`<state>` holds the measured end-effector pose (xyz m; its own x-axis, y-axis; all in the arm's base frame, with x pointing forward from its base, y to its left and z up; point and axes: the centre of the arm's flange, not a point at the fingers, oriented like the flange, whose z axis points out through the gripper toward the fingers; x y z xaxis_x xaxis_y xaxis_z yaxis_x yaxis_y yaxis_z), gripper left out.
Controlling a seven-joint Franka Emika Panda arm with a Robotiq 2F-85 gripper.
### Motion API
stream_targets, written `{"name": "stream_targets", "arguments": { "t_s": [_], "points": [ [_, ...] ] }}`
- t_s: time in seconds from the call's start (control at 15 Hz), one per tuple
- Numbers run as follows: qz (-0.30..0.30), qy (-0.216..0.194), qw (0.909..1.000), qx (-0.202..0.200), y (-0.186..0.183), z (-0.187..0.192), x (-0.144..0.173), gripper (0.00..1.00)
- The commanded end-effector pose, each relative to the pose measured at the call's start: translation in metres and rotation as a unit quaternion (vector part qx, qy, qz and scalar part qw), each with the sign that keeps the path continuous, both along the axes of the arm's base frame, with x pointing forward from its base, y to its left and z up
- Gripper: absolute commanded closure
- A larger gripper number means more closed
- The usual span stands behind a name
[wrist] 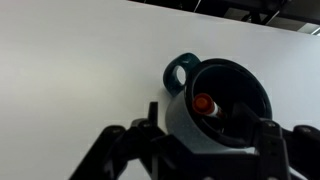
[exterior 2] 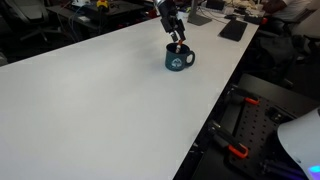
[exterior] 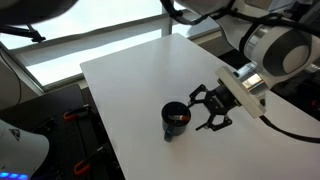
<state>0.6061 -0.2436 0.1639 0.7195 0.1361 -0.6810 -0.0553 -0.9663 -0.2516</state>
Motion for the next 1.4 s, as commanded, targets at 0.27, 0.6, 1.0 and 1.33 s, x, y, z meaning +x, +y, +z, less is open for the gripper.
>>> {"name": "stream_targets", "arguments": {
  "t_s": [0.27,0.6,1.0,1.33],
  "points": [
    [-0.001,0.004,1.0000,0.001,0.013,0.006,0.002,0.02],
    [-0.012,0.013,0.9998,0.012,0.015,0.008,-0.007,0.02],
    [-0.068,0.048,0.9963,0.022,0.015,0.005,-0.022,0.04],
    [-0.098,0.056,0.9933,0.026,0.010,0.004,-0.026,0.13]
  ]
}}
